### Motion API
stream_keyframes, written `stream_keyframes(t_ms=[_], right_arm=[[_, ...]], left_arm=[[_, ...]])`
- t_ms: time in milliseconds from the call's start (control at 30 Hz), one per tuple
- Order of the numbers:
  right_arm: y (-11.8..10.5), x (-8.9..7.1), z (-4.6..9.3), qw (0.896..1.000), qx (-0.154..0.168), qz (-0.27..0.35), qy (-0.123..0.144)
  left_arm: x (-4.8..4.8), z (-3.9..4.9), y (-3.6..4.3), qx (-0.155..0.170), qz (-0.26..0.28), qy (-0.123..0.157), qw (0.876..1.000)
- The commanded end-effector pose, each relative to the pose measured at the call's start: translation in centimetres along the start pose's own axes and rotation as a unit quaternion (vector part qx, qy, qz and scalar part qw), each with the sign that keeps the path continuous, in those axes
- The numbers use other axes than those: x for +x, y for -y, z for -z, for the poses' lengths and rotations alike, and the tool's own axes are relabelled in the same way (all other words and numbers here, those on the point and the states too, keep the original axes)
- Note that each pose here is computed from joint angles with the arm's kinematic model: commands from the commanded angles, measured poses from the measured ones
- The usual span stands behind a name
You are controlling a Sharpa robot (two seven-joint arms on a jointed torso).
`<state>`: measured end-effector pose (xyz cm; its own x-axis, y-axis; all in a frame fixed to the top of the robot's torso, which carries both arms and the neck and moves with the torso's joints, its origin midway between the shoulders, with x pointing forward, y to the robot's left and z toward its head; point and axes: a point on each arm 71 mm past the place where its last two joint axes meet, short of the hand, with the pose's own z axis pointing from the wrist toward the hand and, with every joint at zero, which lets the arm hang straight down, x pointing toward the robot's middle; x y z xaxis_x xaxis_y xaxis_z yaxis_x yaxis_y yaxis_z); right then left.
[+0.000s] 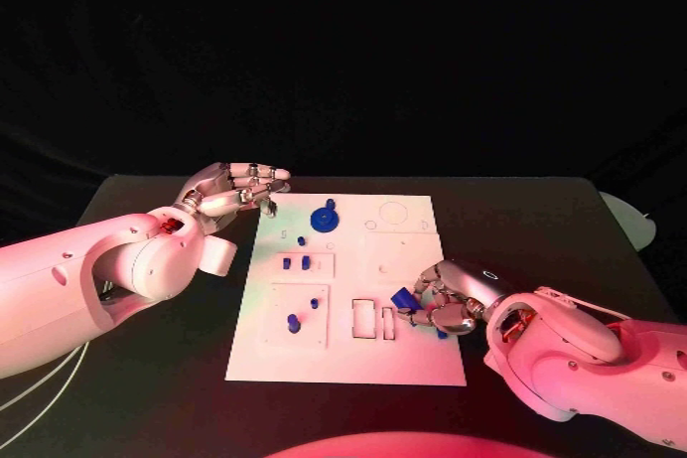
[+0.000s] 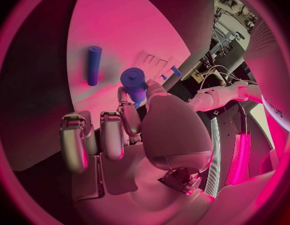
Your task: Assemble the parts on the task board
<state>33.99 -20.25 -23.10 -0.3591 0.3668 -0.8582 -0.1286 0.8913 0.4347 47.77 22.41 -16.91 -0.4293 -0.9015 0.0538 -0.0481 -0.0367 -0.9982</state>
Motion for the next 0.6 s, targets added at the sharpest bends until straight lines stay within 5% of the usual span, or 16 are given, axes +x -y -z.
stream_keyframes(t_ms=[33, 200, 600], right_arm=[[-0.5, -0.2, 0.1, 1.0, -0.003, -0.026, 0.014], [-1.1, 0.0, 0.0, 0.999, -0.008, -0.035, 0.008], [-3.0, 2.1, -1.5, 0.997, -0.02, -0.036, -0.061]], left_arm=[[0.29, -0.07, 0.09, 0.003, 0.005, -0.009, 1.0], [0.33, -0.08, 0.09, 0.003, 0.005, -0.01, 1.0], [0.58, -0.17, 0.07, 0.002, 0.007, -0.014, 1.0]])
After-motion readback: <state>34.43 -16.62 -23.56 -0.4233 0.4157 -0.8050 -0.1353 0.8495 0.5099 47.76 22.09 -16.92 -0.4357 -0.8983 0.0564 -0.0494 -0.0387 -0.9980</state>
